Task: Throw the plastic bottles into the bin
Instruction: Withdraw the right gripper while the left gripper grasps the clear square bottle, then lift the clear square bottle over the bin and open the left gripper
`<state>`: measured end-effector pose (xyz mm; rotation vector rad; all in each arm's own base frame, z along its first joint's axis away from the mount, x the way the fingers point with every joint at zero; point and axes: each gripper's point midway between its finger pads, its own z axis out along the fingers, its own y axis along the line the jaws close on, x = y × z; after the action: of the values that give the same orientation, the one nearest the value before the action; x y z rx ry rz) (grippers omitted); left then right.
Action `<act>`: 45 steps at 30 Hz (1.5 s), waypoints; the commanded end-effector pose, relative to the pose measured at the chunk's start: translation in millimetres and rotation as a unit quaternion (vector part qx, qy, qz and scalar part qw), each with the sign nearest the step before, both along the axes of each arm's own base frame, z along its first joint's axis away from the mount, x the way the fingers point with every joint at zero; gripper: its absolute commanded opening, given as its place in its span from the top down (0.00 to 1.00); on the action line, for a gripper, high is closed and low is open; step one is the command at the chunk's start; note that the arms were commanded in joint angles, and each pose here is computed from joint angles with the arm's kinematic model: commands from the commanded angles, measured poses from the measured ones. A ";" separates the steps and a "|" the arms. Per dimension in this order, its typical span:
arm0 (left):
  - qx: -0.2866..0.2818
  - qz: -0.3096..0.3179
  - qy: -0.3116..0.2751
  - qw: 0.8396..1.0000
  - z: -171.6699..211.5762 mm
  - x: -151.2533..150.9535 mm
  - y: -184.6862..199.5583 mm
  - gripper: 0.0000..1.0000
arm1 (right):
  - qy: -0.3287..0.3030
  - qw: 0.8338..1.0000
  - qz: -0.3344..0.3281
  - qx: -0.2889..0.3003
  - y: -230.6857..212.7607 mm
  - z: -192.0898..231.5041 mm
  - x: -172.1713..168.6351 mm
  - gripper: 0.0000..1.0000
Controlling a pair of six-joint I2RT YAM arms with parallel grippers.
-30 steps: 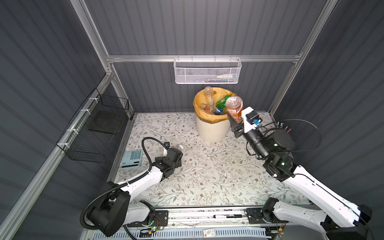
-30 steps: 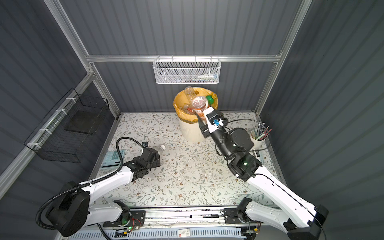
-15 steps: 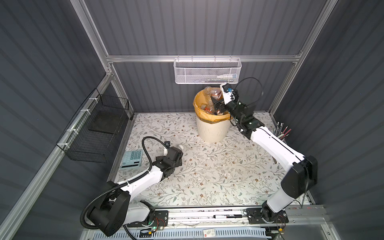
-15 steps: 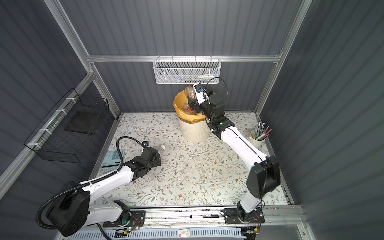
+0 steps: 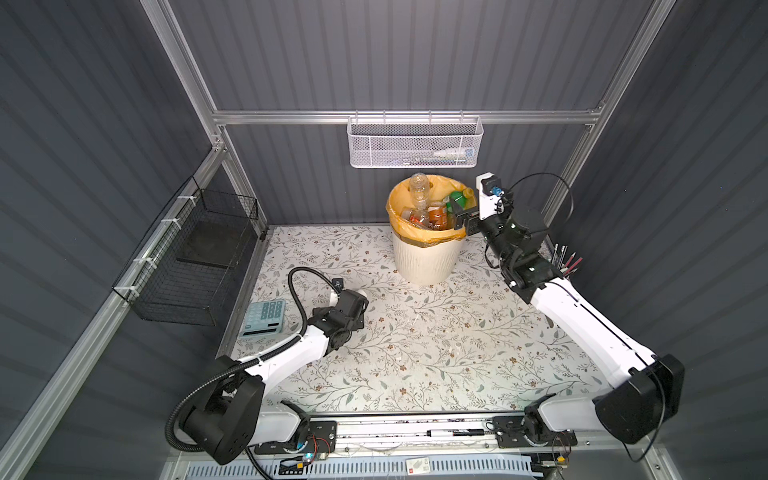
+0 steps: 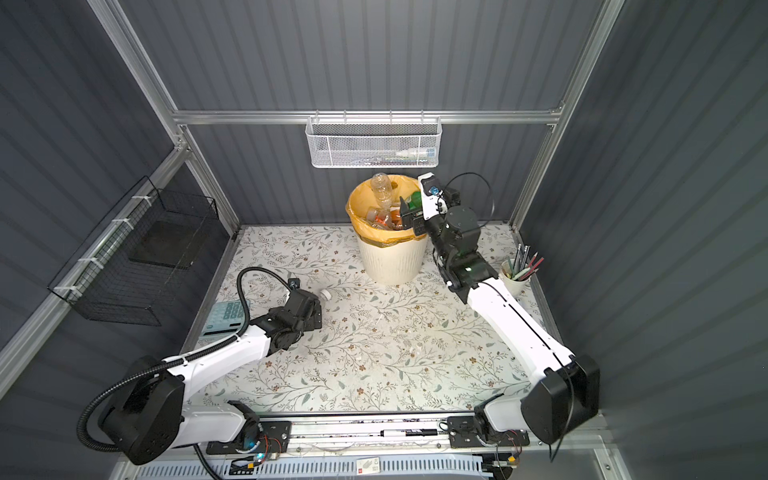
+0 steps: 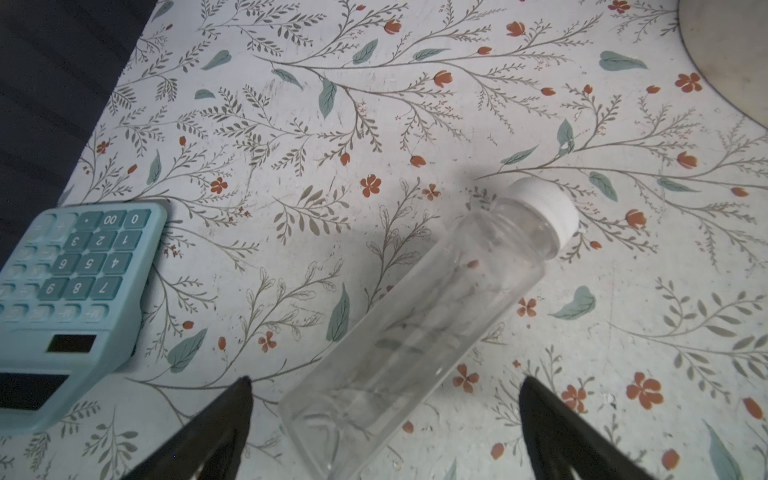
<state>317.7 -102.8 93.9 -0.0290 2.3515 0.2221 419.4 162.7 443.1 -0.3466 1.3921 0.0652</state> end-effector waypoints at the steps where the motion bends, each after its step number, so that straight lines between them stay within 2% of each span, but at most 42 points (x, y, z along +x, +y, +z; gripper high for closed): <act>1: 0.052 -0.010 0.013 0.999 5.6 8.9 4.1 0.00 | 0.023 0.999 -0.040 0.007 -22.9 -24.9 -2.5 0.01; 6: 0.067 -0.069 0.057 0.994 -5.4 16.4 -14.4 0.00 | 0.079 0.994 -0.067 0.028 -55.8 -78.8 -19.8 0.01; 14: 0.081 -0.090 0.101 0.987 -22.0 30.1 -17.9 0.00 | 0.165 0.976 -0.122 0.073 -107.6 -167.2 -52.1 0.01; 22: 0.093 -0.102 0.146 0.980 -40.5 44.4 -16.5 0.01 | 0.212 0.960 -0.151 0.101 -131.6 -220.8 -77.4 0.01; 25: 0.084 -0.123 0.167 0.975 -47.5 41.2 -24.0 0.11 | 0.219 0.957 -0.155 0.107 -135.4 -231.6 -83.5 0.01; 31: 0.055 -0.138 0.181 0.972 -49.6 34.7 -32.8 0.52 | 0.223 0.954 -0.162 0.114 -141.7 -239.1 -89.1 0.01; 33: 0.035 -0.137 0.164 0.976 -38.2 35.9 -37.0 0.60 | 0.223 0.955 -0.160 0.117 -141.9 -238.6 -89.5 0.01; 35: 0.013 -0.133 0.134 0.982 -20.3 39.5 -40.7 0.63 | 0.223 0.955 -0.158 0.119 -141.9 -238.3 -89.6 0.01; 40: -0.041 -0.124 0.017 0.991 55.0 51.3 -45.3 0.69 | 0.222 0.955 -0.154 0.126 -141.2 -236.8 -89.6 0.01; 43: -0.074 -0.115 -0.081 0.987 119.9 56.8 -43.3 0.69 | 0.219 0.955 -0.152 0.130 -140.9 -235.0 -89.8 0.01; 45: -0.100 -0.116 -0.157 0.976 170.1 58.0 -42.5 0.69 | 0.216 0.956 -0.151 0.133 -140.9 -232.5 -89.9 0.01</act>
<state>366.7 -146.3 197.1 0.2017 2.2351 -0.0375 331.0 21.7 207.3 0.1049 1.8464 0.0560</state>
